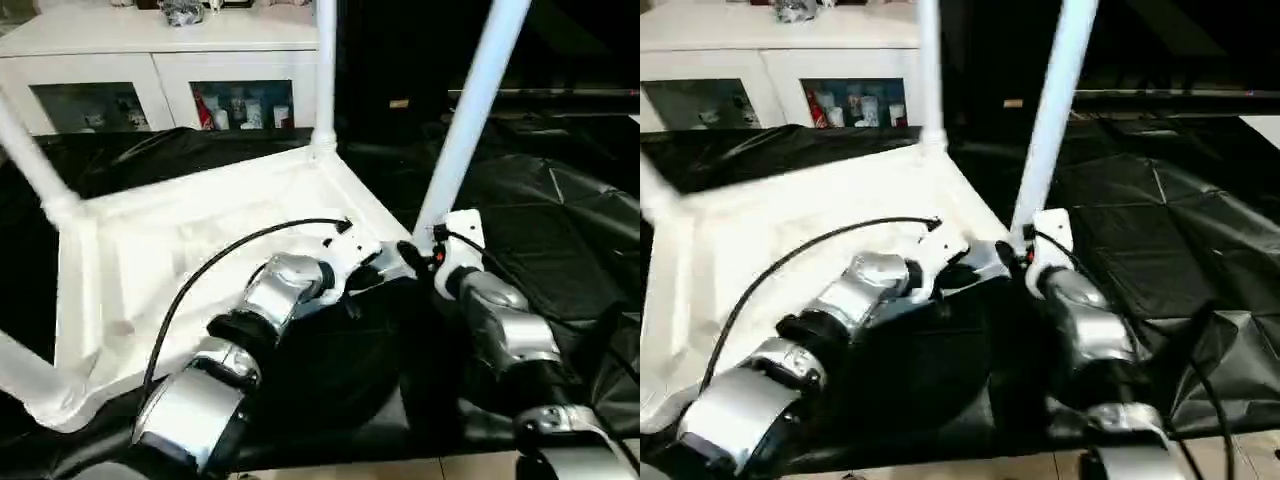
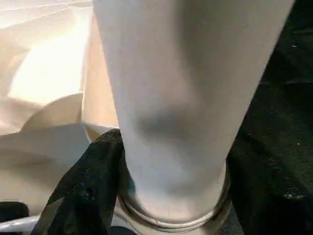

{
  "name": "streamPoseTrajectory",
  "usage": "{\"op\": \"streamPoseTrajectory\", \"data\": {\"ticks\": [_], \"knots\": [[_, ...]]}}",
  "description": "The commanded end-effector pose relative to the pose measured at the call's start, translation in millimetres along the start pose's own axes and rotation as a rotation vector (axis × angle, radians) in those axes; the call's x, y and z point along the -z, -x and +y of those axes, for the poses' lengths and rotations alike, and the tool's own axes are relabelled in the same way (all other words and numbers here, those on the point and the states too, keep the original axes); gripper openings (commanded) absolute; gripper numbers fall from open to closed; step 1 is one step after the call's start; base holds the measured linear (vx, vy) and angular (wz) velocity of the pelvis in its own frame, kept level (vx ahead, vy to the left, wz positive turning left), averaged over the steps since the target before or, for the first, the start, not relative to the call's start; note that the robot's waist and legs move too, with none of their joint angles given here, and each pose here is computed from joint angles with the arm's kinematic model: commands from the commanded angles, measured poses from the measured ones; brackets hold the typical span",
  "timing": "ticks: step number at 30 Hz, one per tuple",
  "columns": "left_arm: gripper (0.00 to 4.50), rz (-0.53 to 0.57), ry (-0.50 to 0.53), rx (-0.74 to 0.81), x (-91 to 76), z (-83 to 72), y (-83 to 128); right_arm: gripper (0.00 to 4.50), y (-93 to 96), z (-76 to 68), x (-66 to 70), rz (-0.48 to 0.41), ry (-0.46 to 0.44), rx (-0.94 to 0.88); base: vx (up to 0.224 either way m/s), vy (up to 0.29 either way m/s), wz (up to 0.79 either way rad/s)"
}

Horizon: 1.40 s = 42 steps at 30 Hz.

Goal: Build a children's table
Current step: Rotate leg to tighten

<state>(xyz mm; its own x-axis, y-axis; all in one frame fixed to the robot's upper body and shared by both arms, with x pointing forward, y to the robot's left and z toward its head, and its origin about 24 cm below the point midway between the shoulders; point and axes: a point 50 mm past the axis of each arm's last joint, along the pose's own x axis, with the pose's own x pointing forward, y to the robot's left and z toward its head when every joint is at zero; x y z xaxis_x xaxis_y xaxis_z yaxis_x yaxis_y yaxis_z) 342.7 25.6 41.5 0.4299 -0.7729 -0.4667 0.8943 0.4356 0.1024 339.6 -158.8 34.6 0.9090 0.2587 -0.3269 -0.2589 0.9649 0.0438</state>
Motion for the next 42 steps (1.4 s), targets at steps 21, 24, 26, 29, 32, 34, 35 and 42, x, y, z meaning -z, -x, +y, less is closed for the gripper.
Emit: {"op": "streamPoseTrajectory", "data": {"ticks": [21, 24, 26, 29, 32, 34, 35, 42], "knots": [[1.05, -0.334, 0.002, 0.023, -9.6, 22.3, 45, 3.81, 62.6, -14.1, -23.0, -0.072, 0.273, -0.200, 0.000, 0.000, 0.00], [1.25, -0.315, 0.021, 0.075, 0.3, 23.9, 66, 3.81, 80.1, -13.6, -31.0, -0.083, 0.281, -0.318, 0.000, 0.000, 0.00], [1.45, -0.275, 0.038, 0.126, 10.1, 22.6, 84, 3.81, 91.9, -2.5, -33.4, -0.070, 0.242, -0.476, 0.000, 0.000, 0.00], [1.73, -0.215, 0.052, 0.173, 19.2, 18.4, 99, 3.81, 97.9, 10.1, -31.3, -0.055, 0.205, -0.604, 0.000, 0.000, 0.00], [1.91, -0.126, 0.083, 0.230, 30.7, 9.6, 119, 3.81, 86.1, 21.5, -25.6, -0.047, 0.193, -0.616, 0.000, 0.000, 0.00], [2.18, -0.094, 0.109, 0.224, 35.4, 3.6, 133, 3.81, 66.4, 34.7, -22.6, -0.062, 0.176, -0.603, 0.000, 0.000, 0.00], [2.18, -0.089, 0.114, 0.214, 36.3, 2.7, 136, 3.81, 61.5, 38.6, -22.9, -0.070, 0.169, -0.600, 0.000, 0.000, 0.00], [2.82, 0.019, 0.175, 0.073, 58.5, -7.8, 158, 3.81, 10.4, 66.3, -42.4, -0.162, 0.020, -0.470, 0.000, 0.000, 0.00]]}}
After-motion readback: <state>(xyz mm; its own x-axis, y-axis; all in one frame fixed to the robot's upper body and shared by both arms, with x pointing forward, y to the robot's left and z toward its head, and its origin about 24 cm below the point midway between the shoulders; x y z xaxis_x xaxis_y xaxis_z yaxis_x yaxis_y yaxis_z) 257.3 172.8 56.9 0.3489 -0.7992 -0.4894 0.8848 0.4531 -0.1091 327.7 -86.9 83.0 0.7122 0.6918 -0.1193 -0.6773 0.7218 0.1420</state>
